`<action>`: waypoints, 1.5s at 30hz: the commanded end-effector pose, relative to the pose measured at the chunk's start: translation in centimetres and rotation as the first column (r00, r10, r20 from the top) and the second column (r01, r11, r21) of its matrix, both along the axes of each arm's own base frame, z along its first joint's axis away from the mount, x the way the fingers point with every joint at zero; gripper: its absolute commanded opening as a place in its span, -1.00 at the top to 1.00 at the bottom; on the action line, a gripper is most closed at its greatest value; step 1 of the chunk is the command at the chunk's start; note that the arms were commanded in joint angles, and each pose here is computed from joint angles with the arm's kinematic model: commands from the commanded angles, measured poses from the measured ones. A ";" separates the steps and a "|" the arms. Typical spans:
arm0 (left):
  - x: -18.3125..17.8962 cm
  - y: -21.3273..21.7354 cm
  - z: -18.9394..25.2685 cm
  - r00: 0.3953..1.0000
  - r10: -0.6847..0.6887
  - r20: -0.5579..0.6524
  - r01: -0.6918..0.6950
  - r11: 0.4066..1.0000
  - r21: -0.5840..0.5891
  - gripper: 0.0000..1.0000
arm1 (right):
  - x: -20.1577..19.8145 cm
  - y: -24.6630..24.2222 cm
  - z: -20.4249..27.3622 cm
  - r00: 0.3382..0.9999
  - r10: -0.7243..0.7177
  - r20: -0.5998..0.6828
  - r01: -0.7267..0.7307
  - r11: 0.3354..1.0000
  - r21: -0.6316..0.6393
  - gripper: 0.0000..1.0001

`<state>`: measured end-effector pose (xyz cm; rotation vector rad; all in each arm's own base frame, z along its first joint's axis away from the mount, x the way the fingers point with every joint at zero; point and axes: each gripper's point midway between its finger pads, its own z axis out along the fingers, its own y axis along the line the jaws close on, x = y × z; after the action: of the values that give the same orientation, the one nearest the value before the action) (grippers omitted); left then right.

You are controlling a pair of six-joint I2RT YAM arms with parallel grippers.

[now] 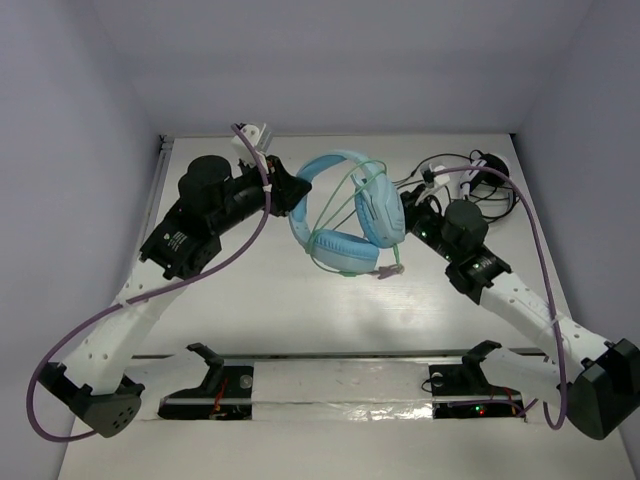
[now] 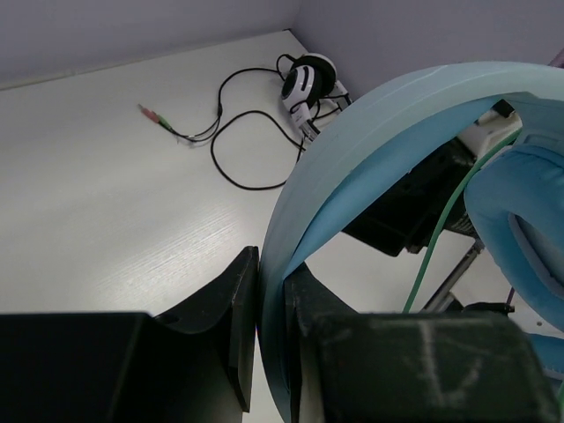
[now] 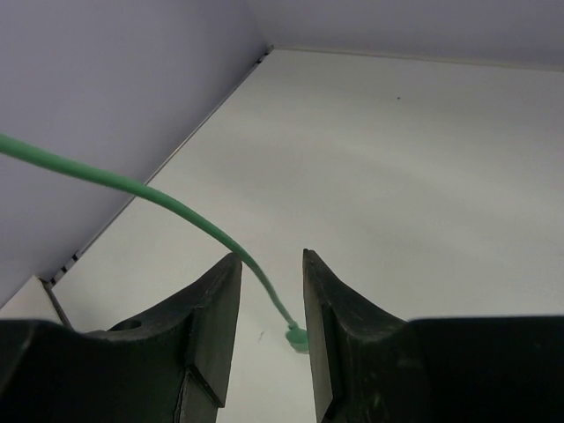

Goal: Wrap the headphones

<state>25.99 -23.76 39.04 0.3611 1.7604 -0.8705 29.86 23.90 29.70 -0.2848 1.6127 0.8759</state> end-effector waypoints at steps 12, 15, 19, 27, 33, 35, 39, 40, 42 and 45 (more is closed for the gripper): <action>-0.2 -0.8 6.5 0.997 -0.013 0.082 0.027 0.984 -0.177 1.00 | -1.3 2.6 -2.4 0.983 0.182 -0.008 -0.181 0.980 0.087 0.26; -0.1 -1.0 6.5 0.997 -0.016 0.079 0.030 0.982 -0.186 1.00 | -1.2 2.7 -2.9 0.984 0.180 -0.005 -0.178 0.979 0.099 0.36; 0.5 -0.8 6.6 0.997 0.017 0.076 -0.001 0.979 -0.202 1.00 | -1.5 2.7 -3.5 0.982 0.186 -0.030 -0.182 0.976 0.121 0.41; 2.5 -1.0 5.3 0.997 0.072 0.042 -0.060 0.970 -0.236 1.00 | -3.1 2.5 -6.1 0.967 0.214 -0.137 -0.191 0.967 0.168 0.67; 4.9 0.2 3.7 0.981 0.192 -0.008 -0.185 0.933 -0.308 1.00 | -4.3 2.1 -6.9 0.951 0.221 -0.218 -0.175 0.961 0.213 0.82; 6.0 1.0 2.4 0.967 0.253 -0.028 -0.248 0.914 -0.320 1.00 | -5.0 2.3 -6.9 0.933 0.250 -0.259 -0.185 0.951 0.249 0.82; 7.3 2.3 0.1 0.933 0.353 -0.064 -0.352 0.868 -0.349 1.00 | -6.4 2.7 -6.9 0.894 0.315 -0.319 -0.209 0.922 0.326 0.82; 7.8 2.7 -0.2 0.921 0.384 -0.063 -0.380 0.854 -0.356 1.00 | -6.7 2.8 -7.1 0.879 0.329 -0.344 -0.207 0.915 0.345 0.82; 8.4 2.8 -2.0 0.909 0.408 -0.086 -0.412 0.846 -0.339 1.00 | -7.1 3.0 -7.4 0.861 0.350 -0.368 -0.216 0.908 0.360 0.81; 9.5 3.9 -3.7 0.877 0.471 -0.095 -0.475 0.817 -0.327 1.00 | -7.8 3.2 -7.7 0.834 0.384 -0.397 -0.230 0.895 0.383 0.79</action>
<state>33.86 -21.01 29.23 -0.1652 1.8191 -0.7061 22.95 26.65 20.59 -0.1069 1.8780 1.4344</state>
